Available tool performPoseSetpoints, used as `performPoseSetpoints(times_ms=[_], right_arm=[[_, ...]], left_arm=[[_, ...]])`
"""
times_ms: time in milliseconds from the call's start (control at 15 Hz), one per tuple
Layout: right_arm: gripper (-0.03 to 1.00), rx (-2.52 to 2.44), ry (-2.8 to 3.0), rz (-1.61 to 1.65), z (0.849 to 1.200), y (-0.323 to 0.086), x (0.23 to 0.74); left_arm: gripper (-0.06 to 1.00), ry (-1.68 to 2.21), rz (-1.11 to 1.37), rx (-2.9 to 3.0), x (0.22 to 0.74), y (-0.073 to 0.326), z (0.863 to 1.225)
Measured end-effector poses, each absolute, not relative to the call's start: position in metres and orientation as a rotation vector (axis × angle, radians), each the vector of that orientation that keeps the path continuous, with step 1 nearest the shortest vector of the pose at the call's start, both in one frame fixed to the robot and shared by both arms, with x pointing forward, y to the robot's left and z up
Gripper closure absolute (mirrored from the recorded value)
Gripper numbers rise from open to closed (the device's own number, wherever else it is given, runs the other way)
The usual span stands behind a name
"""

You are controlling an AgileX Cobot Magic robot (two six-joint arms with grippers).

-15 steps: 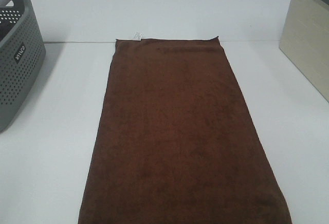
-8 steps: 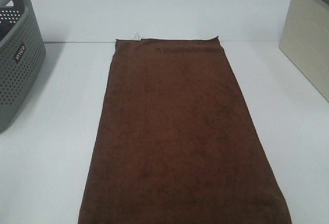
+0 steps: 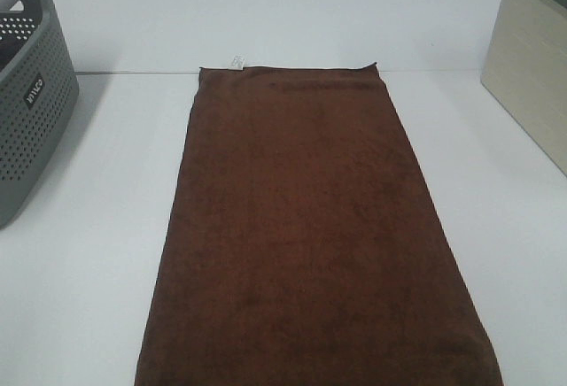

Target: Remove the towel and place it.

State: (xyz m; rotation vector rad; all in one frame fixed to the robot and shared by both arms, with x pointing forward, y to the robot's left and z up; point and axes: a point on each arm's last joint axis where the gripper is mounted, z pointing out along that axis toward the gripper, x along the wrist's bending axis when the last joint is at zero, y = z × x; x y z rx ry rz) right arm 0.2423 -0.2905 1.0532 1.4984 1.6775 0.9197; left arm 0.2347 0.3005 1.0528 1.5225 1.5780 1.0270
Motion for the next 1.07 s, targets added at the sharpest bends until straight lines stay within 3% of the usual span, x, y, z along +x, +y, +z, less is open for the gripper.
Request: performPoseSetpoints(times_ms=[1067], right_arm=[[0.20,1.453,1.631,0.944,1.0531,-0.2909,0.2328]], left_arm=[[0.09,1.578,1.024,1.523,0.2347,0.3004,1.0527]])
